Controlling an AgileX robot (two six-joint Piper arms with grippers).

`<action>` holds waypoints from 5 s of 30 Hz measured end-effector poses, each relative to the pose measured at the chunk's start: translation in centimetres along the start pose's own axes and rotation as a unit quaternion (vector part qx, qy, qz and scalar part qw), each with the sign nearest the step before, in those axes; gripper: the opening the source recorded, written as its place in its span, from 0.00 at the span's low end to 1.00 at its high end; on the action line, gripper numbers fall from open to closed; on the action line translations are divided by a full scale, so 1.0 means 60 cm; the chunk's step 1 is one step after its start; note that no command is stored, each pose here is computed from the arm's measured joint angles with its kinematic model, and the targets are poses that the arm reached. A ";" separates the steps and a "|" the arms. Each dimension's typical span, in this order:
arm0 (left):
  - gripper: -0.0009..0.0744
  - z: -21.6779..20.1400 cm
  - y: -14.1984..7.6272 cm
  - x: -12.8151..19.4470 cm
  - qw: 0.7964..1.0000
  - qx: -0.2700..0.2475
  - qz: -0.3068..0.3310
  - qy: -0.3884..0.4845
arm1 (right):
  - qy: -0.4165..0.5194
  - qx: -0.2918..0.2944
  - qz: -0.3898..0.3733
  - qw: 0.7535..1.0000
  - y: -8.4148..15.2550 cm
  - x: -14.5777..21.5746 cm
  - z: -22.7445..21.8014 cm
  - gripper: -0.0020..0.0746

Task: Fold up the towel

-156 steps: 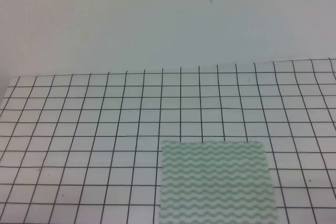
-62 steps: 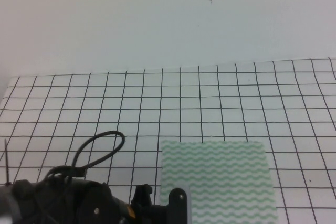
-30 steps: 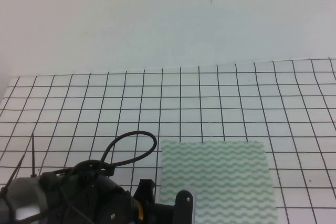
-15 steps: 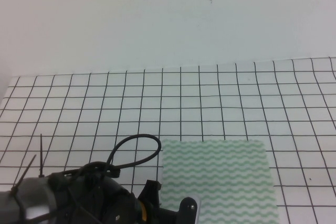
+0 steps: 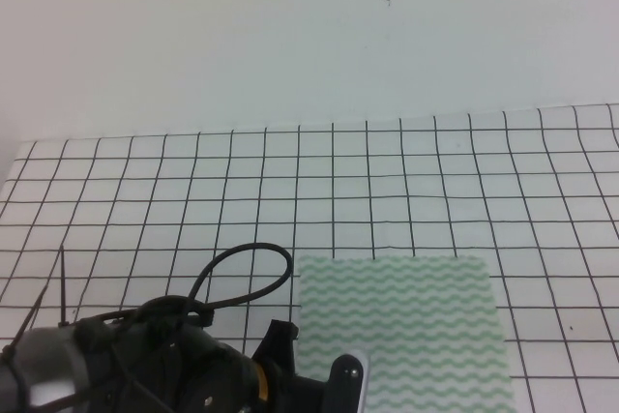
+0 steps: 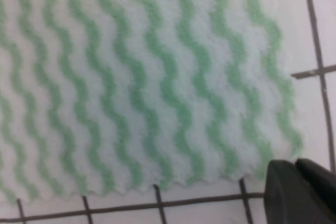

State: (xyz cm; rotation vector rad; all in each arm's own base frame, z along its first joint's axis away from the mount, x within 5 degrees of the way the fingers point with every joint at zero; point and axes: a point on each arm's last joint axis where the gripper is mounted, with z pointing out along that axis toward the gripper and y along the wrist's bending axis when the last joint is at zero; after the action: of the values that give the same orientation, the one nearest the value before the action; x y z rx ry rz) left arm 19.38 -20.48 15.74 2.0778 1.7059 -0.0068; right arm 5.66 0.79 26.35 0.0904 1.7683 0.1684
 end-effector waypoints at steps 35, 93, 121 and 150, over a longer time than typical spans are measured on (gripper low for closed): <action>0.02 -0.036 0.108 0.009 0.999 -0.008 -0.033 0.000 | 0.014 -0.002 -0.001 1.000 0.001 0.004 0.000 0.02; 0.25 0.033 0.047 -0.018 0.993 0.114 -0.011 0.007 | 0.012 -0.002 -0.001 1.000 0.001 0.004 0.000 0.02; 0.01 0.021 0.109 -0.034 0.989 -0.085 -0.108 -0.054 | 0.011 -0.002 -0.002 1.000 0.001 0.003 0.000 0.02; 0.01 0.078 0.209 0.040 0.940 -0.125 -0.315 -0.046 | 0.013 0.000 -0.008 1.000 0.000 0.004 0.000 0.02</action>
State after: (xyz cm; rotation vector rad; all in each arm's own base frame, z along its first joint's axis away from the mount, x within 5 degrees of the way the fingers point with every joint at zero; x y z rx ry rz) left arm 32.91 -21.52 15.07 1.2657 2.1115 -0.0785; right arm 5.61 0.83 26.12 0.0738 1.7951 0.1592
